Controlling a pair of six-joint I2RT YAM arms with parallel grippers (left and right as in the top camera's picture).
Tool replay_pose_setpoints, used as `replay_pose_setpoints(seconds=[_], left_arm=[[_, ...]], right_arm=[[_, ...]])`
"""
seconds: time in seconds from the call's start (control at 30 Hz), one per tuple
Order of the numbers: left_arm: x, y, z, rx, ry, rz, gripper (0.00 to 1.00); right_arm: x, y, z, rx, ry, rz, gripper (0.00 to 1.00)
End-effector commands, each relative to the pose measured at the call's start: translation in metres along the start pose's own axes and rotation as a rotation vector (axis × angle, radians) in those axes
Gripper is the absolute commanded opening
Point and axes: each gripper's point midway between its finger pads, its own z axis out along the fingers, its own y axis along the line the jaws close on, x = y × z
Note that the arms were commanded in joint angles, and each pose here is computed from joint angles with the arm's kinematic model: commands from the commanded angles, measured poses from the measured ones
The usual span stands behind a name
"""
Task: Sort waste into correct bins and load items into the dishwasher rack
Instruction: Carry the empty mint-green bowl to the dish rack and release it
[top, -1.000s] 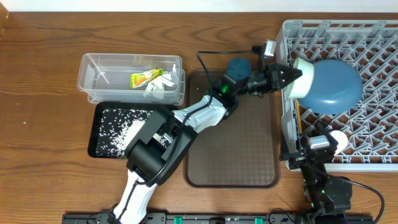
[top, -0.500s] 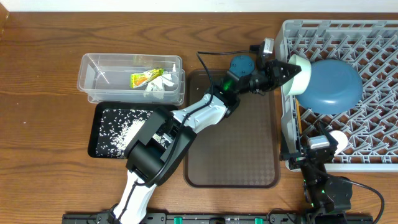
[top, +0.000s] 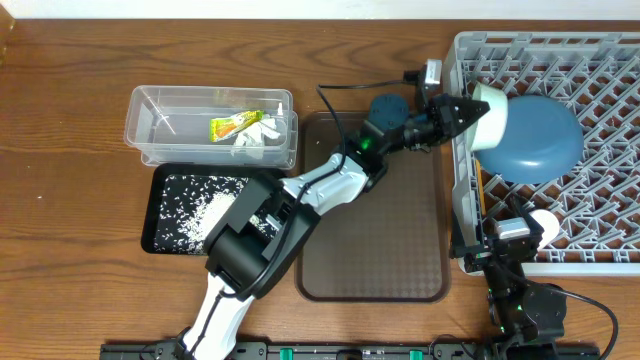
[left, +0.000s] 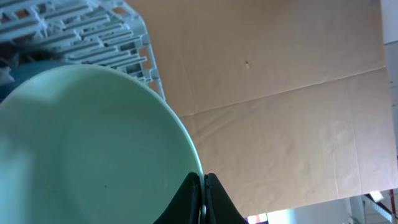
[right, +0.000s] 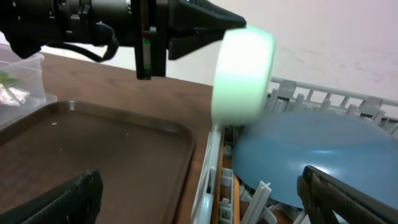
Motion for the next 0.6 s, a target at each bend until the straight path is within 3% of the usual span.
replay_pose_setpoints(seconds=[0.0, 0.3, 0.43, 0.53, 0.57], left_arm=[[0.012, 0.012, 0.007, -0.034, 0.003, -0.027, 0.06], [0.024, 0.059, 0.009, -0.087, 0.021, -0.133, 0.1], [0.016, 0.055, 0.008, -0.062, 0.003, -0.114, 0.39], [0.004, 0.048, 0.004, -0.029, -0.02, -0.092, 0.55], [0.0, 0.047, 0.002, -0.024, -0.027, -0.088, 0.69]], right_arm=[[0.001, -0.004, 0.0, 0.018, -0.001, -0.003, 0.99], [0.001, -0.004, 0.0, 0.018, -0.001, -0.003, 0.99], [0.001, -0.004, 0.0, 0.018, -0.001, -0.003, 0.99], [0.001, -0.004, 0.0, 0.018, -0.001, -0.003, 0.99], [0.001, -0.004, 0.0, 0.018, -0.001, -0.003, 0.99]])
